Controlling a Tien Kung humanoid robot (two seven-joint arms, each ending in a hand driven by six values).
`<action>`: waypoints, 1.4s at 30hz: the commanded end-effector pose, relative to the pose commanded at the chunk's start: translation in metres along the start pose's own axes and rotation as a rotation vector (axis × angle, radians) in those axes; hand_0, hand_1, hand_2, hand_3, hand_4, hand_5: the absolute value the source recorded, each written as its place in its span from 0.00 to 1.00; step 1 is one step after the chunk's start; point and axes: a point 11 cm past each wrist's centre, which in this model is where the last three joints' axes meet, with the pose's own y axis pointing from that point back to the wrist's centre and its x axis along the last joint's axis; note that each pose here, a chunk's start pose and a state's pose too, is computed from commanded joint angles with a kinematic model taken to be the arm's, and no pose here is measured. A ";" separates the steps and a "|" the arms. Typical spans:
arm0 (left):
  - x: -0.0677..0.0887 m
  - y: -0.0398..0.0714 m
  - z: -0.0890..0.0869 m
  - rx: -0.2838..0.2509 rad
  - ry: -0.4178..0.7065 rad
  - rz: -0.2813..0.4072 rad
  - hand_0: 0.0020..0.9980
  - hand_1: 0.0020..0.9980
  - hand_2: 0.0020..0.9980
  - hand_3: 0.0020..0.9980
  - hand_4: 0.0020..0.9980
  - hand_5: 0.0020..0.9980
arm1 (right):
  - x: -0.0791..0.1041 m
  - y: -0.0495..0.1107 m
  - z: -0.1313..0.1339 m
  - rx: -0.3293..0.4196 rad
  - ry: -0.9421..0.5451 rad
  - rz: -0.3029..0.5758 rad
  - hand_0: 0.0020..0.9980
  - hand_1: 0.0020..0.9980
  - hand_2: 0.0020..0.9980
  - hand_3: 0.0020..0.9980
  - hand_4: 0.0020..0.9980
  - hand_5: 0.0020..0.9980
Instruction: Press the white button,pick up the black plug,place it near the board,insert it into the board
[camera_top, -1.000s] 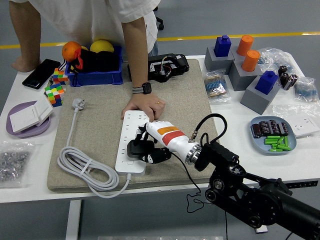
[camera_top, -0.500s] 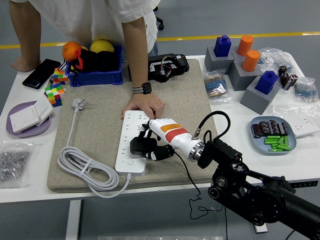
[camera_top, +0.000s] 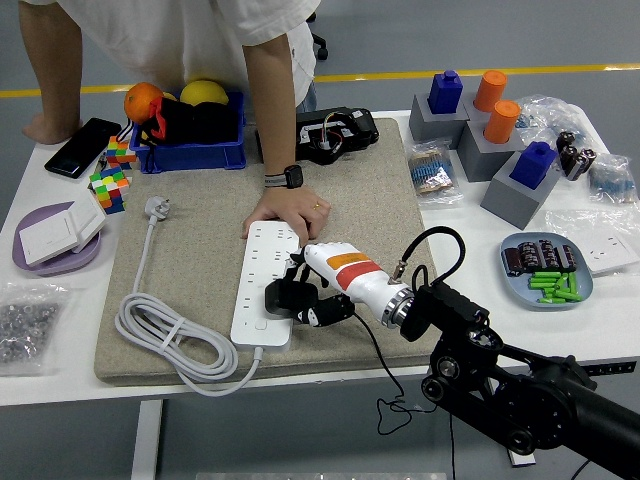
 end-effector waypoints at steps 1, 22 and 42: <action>0.000 0.000 0.000 0.000 0.000 0.000 0.65 0.64 0.63 0.68 0.52 0.10 | 0.000 0.000 0.000 0.000 0.000 0.000 0.30 0.43 0.41 0.46 0.80 0.00; 0.002 0.001 0.003 -0.005 0.004 0.002 0.65 0.64 0.63 0.68 0.51 0.11 | -0.001 -0.014 -0.018 0.055 0.099 -0.054 0.30 0.43 0.41 0.46 0.80 0.00; 0.001 0.001 0.003 -0.006 0.004 0.002 0.65 0.64 0.63 0.68 0.51 0.11 | 0.011 -0.005 0.002 0.010 0.088 -0.022 0.30 0.43 0.41 0.46 0.80 0.00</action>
